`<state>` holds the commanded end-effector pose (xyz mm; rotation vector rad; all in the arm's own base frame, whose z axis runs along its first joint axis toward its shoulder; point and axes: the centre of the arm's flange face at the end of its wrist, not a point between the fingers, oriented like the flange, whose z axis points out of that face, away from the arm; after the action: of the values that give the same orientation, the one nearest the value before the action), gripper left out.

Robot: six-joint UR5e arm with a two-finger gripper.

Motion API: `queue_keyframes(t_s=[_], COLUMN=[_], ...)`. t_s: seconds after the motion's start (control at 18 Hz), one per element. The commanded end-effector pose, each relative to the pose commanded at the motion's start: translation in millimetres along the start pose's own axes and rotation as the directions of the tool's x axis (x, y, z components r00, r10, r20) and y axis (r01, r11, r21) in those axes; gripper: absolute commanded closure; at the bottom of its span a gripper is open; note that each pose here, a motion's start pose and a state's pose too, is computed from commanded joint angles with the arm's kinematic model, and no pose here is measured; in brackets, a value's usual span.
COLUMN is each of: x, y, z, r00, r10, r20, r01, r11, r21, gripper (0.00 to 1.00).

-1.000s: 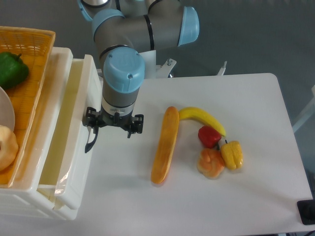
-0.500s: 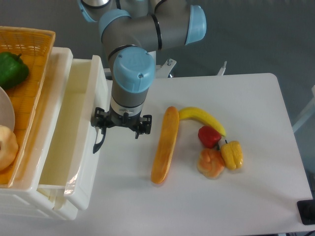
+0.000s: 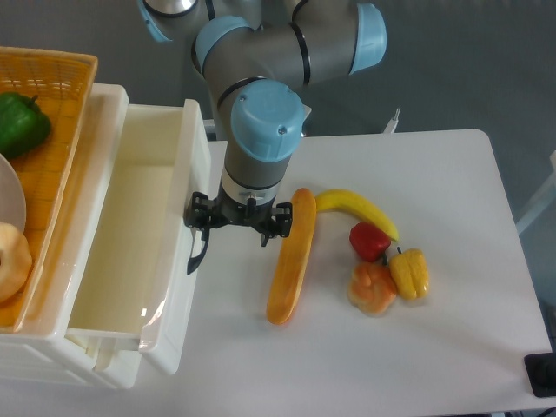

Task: Slide the top white drawer open
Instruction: 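Pull the handle outward, sliding the upper drawer open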

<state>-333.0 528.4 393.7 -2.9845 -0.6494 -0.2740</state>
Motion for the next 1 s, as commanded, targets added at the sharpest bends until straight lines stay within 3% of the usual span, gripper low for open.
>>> queue_keyframes(t_s=[1.0], x=[-47.7], y=[7.8], z=[-13.3], r00=[1.0], r10=[0.015], r20=[0.006], r01=[-0.015], r11=[1.0], r21=[0.02], gripper=[0.0])
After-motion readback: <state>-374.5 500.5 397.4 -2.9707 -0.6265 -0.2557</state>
